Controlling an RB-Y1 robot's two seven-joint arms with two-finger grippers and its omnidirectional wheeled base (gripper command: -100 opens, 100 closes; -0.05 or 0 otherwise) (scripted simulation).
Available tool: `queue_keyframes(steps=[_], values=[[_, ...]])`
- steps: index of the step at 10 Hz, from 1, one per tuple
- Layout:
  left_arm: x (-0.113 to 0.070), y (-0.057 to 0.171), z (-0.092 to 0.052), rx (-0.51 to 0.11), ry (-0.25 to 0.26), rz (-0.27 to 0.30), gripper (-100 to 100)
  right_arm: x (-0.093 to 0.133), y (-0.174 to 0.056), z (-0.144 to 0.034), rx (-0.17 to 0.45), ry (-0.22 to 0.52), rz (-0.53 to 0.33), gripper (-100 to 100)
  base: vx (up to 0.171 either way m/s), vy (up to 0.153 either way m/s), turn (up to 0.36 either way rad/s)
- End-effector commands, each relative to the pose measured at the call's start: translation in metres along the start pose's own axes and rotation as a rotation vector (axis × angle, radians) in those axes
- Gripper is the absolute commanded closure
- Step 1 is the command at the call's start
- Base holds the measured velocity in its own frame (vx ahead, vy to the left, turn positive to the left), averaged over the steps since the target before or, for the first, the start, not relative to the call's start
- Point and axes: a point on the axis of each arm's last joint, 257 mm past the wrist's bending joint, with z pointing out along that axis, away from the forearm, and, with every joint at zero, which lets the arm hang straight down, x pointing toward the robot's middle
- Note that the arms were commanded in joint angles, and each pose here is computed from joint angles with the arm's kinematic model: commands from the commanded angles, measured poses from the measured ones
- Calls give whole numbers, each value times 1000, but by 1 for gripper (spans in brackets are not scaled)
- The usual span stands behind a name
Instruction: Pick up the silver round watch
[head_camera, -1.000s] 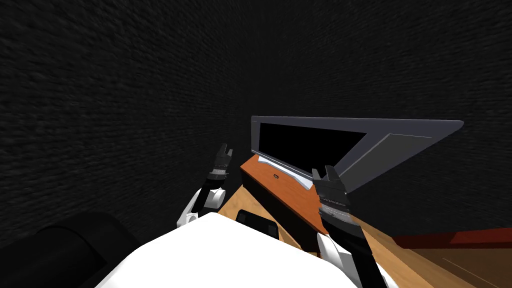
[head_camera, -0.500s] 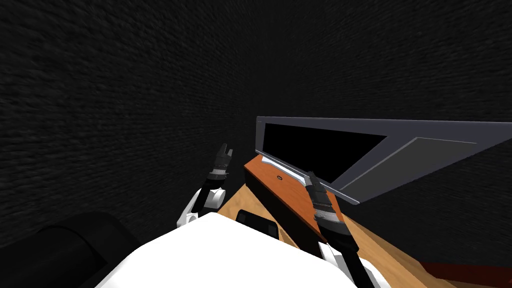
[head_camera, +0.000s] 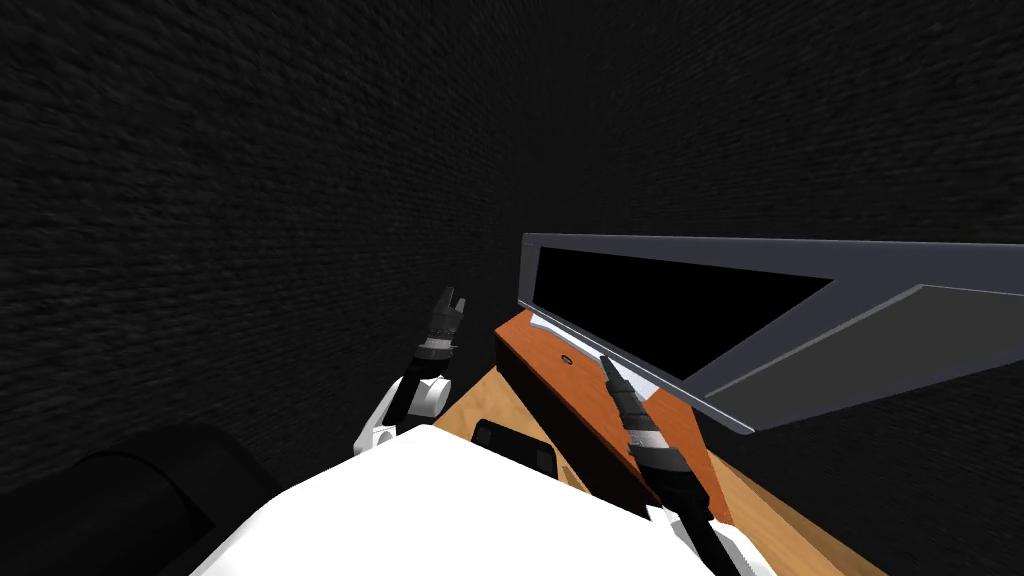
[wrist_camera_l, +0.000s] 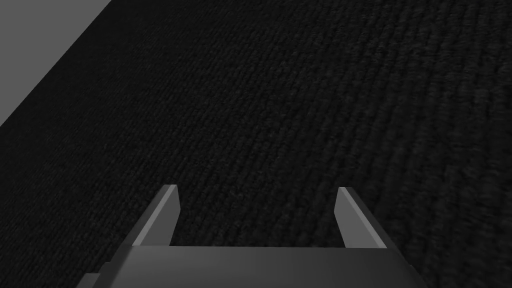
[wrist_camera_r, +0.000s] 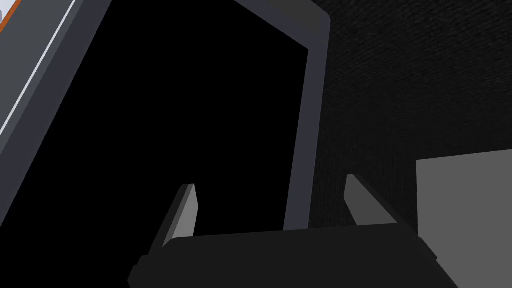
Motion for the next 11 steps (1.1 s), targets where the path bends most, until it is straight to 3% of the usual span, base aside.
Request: queue_keyframes(steps=[1, 4, 5, 8, 11], values=[[0, 0, 0, 0, 0, 0, 0, 8, -15, -6, 31, 31, -24, -100, -3, -1, 86], [0, 0, 0, 0, 0, 0, 0, 33, -59, -25, 111, 158, -134, -100, -1, 4, 148], [0, 0, 0, 0, 0, 0, 0, 34, -65, -27, 125, 160, -132, -100, 0, 3, 103], [0, 0, 0, 0, 0, 0, 0, 55, -109, -53, 195, 297, -252, -100, 4, 9, 177], [0, 0, 0, 0, 0, 0, 0, 65, -142, -75, 252, 375, -311, -100, 10, 10, 130]])
